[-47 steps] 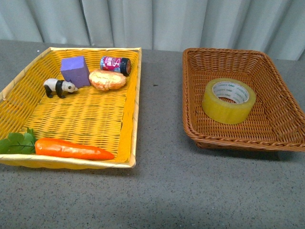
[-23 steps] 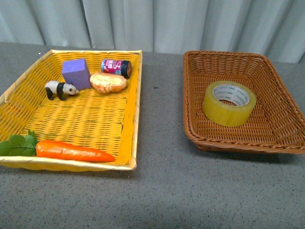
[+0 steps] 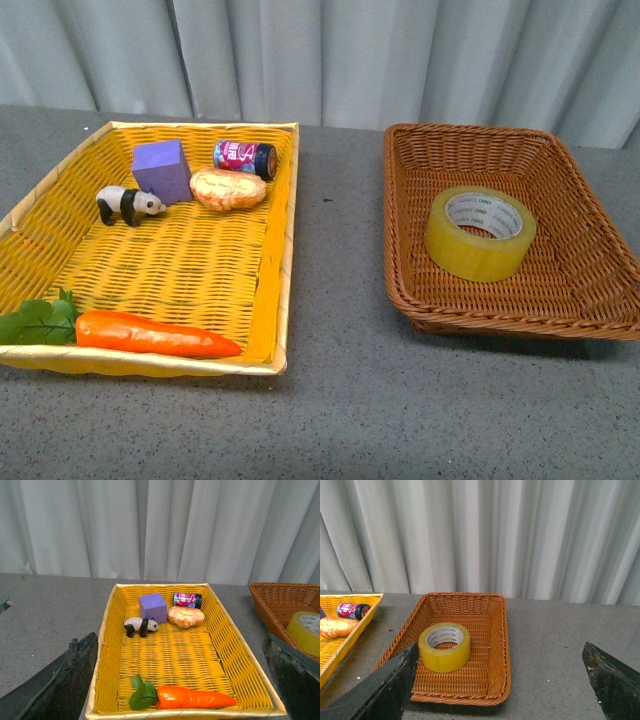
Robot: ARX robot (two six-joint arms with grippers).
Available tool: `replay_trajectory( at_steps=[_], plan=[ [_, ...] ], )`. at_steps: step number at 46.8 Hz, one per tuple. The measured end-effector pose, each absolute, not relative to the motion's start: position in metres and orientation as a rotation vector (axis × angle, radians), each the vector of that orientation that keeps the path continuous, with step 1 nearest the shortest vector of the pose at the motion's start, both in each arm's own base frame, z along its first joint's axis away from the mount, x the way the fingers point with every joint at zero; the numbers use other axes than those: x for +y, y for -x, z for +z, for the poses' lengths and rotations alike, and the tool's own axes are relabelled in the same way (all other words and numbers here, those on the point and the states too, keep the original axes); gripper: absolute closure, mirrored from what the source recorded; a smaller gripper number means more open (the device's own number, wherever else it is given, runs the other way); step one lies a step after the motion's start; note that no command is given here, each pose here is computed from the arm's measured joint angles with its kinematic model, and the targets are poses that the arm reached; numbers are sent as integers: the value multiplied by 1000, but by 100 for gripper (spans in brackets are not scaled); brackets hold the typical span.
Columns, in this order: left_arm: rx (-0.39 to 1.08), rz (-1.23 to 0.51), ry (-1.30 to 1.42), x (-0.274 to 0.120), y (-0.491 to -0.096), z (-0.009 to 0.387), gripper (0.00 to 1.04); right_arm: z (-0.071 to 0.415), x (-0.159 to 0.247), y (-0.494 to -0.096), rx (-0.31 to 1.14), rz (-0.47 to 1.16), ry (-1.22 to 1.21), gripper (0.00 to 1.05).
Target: Move tape to another basket
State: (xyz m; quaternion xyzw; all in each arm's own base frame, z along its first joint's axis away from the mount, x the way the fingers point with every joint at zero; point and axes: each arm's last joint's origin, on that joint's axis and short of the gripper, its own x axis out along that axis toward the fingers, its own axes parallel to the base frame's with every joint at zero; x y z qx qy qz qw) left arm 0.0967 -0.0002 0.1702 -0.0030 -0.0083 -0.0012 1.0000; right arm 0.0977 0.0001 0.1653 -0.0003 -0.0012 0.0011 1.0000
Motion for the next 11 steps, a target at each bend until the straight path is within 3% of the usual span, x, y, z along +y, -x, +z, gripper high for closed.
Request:
replay_trajectory(
  at_steps=[11],
  plan=[
    [-17,-2,6,0,-97,170,7,165,0,-98,-2,2,1,9]
  ],
)
